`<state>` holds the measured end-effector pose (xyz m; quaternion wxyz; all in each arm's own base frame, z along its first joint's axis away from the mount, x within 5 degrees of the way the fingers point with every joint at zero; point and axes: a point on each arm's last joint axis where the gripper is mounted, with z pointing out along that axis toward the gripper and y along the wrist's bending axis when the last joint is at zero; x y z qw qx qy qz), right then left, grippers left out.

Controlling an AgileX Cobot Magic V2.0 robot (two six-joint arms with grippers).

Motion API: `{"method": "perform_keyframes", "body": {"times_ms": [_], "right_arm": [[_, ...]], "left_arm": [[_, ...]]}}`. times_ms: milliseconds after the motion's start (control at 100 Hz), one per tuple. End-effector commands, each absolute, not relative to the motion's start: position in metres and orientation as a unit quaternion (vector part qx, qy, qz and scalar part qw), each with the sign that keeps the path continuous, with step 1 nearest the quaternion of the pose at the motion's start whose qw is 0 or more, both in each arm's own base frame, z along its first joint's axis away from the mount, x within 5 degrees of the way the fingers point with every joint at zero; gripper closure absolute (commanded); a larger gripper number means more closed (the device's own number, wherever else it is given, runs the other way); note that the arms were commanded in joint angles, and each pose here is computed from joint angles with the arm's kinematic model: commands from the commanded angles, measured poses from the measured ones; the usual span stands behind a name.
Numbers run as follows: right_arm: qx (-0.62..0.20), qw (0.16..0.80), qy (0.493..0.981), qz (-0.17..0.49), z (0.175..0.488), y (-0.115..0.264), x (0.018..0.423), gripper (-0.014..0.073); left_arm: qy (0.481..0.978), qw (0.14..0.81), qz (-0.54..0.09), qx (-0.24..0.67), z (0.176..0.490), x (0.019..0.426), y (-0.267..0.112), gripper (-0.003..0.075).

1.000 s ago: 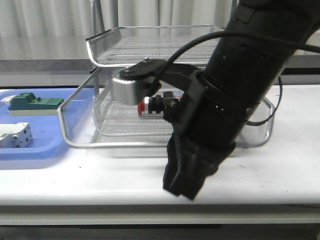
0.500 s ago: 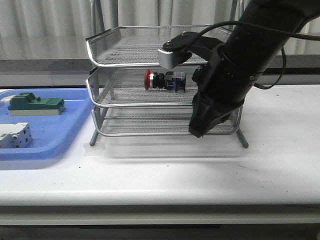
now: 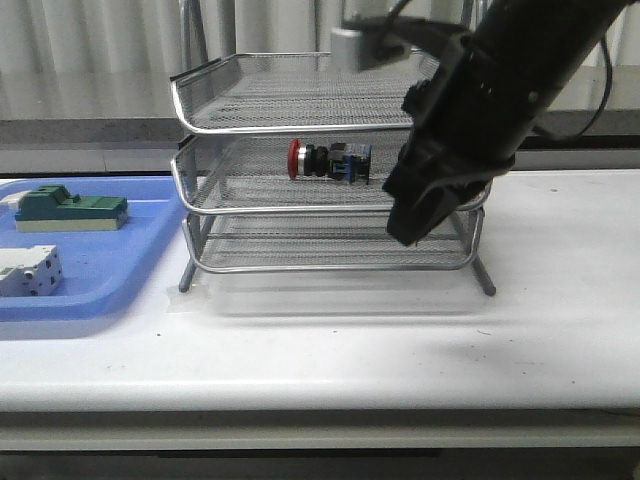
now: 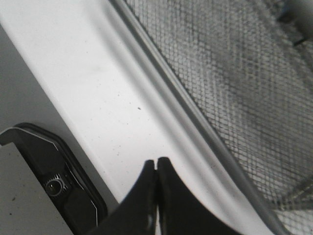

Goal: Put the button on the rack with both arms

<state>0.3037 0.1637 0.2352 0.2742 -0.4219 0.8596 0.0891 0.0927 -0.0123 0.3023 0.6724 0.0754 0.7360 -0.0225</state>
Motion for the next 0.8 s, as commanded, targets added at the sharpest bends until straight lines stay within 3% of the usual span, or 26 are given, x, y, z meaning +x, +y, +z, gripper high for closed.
{"method": "perform_keyframes", "body": {"times_ms": [0, 330, 790], "right_arm": [[-0.381, 0.337, 0.856, 0.094, 0.277, 0.153, 0.298, 0.0655], [-0.268, 0.397, 0.876, 0.055, 0.320, 0.080, 0.261, 0.0655], [-0.132, 0.483, 0.865, 0.025, 0.329, 0.019, 0.159, 0.0655]], "left_arm": [[0.710, 0.703, -0.019, 0.051, 0.317, 0.093, -0.009, 0.0740], [0.710, 0.702, -0.019, 0.051, 0.317, 0.093, -0.009, 0.0740], [0.710, 0.702, -0.019, 0.051, 0.317, 0.093, -0.009, 0.0740]]}}
